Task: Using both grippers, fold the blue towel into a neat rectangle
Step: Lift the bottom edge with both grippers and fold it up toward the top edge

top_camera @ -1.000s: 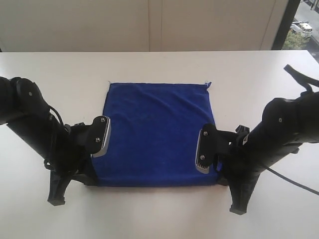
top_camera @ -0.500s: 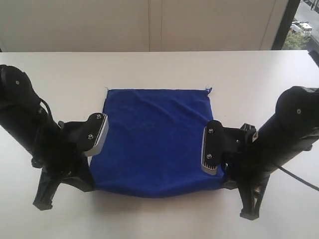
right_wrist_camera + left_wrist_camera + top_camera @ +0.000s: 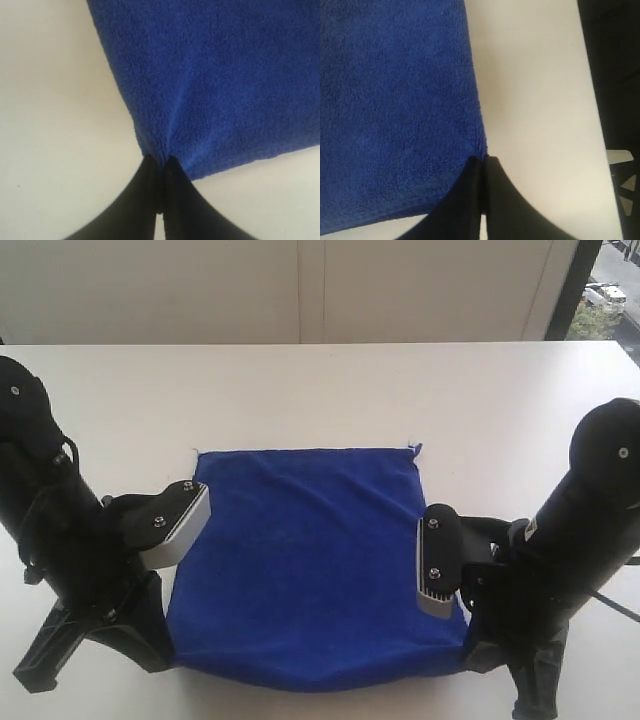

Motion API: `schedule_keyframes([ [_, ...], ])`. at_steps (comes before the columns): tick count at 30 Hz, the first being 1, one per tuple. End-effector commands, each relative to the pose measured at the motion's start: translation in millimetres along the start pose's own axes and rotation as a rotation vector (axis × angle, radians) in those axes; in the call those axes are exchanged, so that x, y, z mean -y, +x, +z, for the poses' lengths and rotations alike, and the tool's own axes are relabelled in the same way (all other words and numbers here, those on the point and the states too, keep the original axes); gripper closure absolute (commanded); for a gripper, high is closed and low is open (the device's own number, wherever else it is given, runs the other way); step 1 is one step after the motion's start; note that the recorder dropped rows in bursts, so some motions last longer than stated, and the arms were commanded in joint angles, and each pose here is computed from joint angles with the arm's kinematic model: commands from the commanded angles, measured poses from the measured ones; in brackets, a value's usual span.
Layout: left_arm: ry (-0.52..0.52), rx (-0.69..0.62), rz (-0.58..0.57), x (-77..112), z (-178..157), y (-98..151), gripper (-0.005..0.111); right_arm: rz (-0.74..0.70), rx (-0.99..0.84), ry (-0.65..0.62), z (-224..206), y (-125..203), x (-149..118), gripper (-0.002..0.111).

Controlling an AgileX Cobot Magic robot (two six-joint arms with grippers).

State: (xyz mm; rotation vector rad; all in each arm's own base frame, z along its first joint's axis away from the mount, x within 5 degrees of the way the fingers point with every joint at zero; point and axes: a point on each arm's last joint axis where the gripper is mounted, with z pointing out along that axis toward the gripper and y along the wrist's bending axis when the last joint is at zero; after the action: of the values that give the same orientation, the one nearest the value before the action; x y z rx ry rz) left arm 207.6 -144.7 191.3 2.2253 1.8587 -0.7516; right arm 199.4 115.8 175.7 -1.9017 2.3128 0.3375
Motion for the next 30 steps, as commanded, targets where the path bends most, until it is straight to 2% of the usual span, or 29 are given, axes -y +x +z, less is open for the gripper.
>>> schedule_keyframes([
  [1, 0.008, 0.013, -0.006, 3.6, 0, -1, 0.107, -0.008, 0.016, 0.016, -2, -1, -1, 0.107],
  [6, -0.057, 0.022, -0.103, -0.2, -9, -6, 0.107, -0.021, 0.055, 0.103, -10, -4, 2, 0.107],
  [12, -0.191, 0.057, -0.147, -3.5, -30, -18, 0.107, -0.035, 0.126, 0.234, -26, -8, 5, 0.107],
  [19, -0.344, 0.044, -0.216, -13.2, -37, -15, 0.107, -0.026, 0.193, 0.377, -33, -13, 16, 0.107],
  [26, -0.541, 0.072, -0.298, -29.4, -45, -14, 0.107, -0.023, 0.268, 0.551, -41, -19, 30, 0.107],
  [30, -0.670, 0.132, -0.391, -39.9, -51, -14, 0.107, -0.011, 0.316, 0.656, -47, -22, 38, 0.107],
])
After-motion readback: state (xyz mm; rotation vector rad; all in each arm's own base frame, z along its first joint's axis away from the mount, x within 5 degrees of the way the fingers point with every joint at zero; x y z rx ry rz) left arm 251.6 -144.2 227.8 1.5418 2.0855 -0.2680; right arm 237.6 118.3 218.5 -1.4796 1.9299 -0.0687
